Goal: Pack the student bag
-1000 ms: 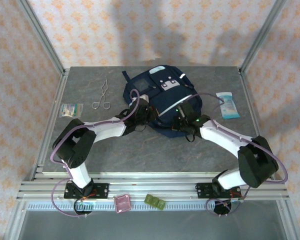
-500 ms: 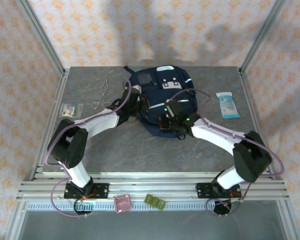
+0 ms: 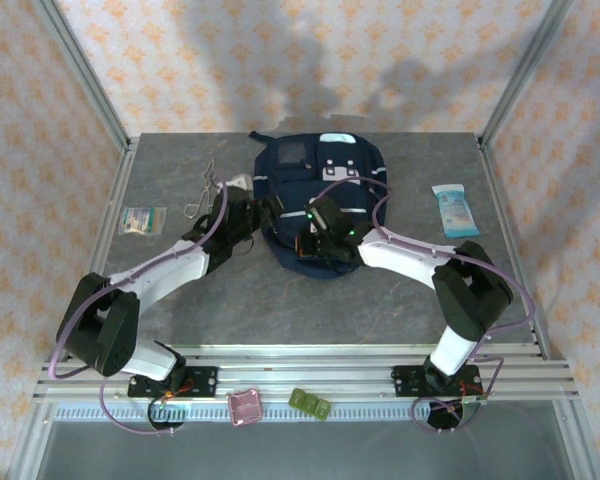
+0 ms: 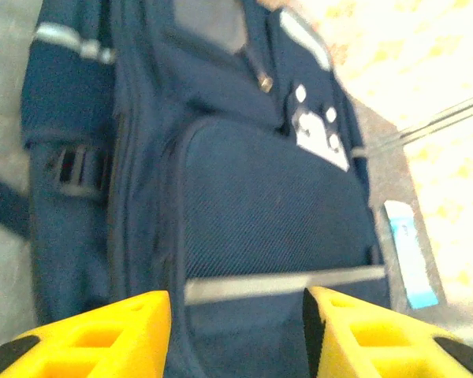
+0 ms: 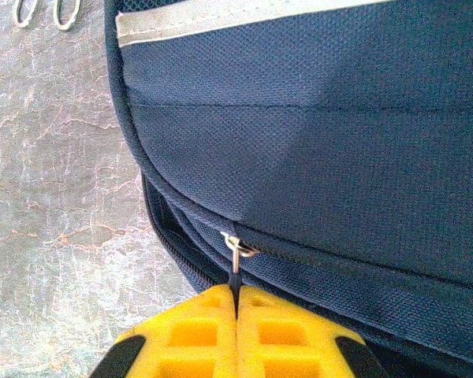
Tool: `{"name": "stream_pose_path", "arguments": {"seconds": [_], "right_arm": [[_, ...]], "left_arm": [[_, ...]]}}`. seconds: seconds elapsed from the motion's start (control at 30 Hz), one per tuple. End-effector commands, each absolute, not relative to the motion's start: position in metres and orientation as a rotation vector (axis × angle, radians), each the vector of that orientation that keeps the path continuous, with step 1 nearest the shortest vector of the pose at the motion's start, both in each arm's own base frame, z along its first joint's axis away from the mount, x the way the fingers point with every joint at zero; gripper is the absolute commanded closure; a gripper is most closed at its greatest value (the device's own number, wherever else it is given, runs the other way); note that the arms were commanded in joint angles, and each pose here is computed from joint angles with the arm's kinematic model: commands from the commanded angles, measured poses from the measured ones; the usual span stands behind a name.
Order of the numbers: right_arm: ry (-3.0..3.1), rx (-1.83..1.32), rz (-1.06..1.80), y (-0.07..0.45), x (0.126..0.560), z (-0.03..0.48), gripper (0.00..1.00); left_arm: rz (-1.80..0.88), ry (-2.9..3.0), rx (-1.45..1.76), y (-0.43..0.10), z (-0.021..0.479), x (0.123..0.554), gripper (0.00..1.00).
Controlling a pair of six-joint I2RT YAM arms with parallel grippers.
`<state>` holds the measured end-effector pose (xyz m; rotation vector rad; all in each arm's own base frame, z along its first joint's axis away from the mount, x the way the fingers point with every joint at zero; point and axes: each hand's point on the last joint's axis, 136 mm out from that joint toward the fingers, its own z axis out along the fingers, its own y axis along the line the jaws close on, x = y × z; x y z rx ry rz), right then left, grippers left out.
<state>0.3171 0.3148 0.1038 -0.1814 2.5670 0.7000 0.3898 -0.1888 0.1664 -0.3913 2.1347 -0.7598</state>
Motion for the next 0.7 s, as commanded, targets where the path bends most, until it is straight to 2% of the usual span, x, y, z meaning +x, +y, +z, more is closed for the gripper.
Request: {"name": "stream_pose_path", "arguments": {"seconds": [0.0, 0.2, 0.47, 0.67], "right_arm": [[2.520, -0.189, 0.760, 0.326, 0.321, 0.120, 1.00], [2.516, -0.195, 0.765, 0.328, 0.321, 0.121, 1.00], [2.503, -0.192, 0.780, 0.329, 0.322, 0.124, 1.00], [2.506, -0.188, 0.789, 0.330, 0.321, 0.123, 1.00]], "left_arm": [[-0.796, 2.113, -0.452, -0.193, 0.159, 0.377, 0.51], [-0.844, 2.059, -0.495, -0.199, 0.154, 0.362, 0.48], [-0.868, 2.020, -0.500, -0.206, 0.154, 0.366, 0.44], [-0.844, 2.095, -0.513, -0.217, 0.131, 0.374, 0.42]]}}
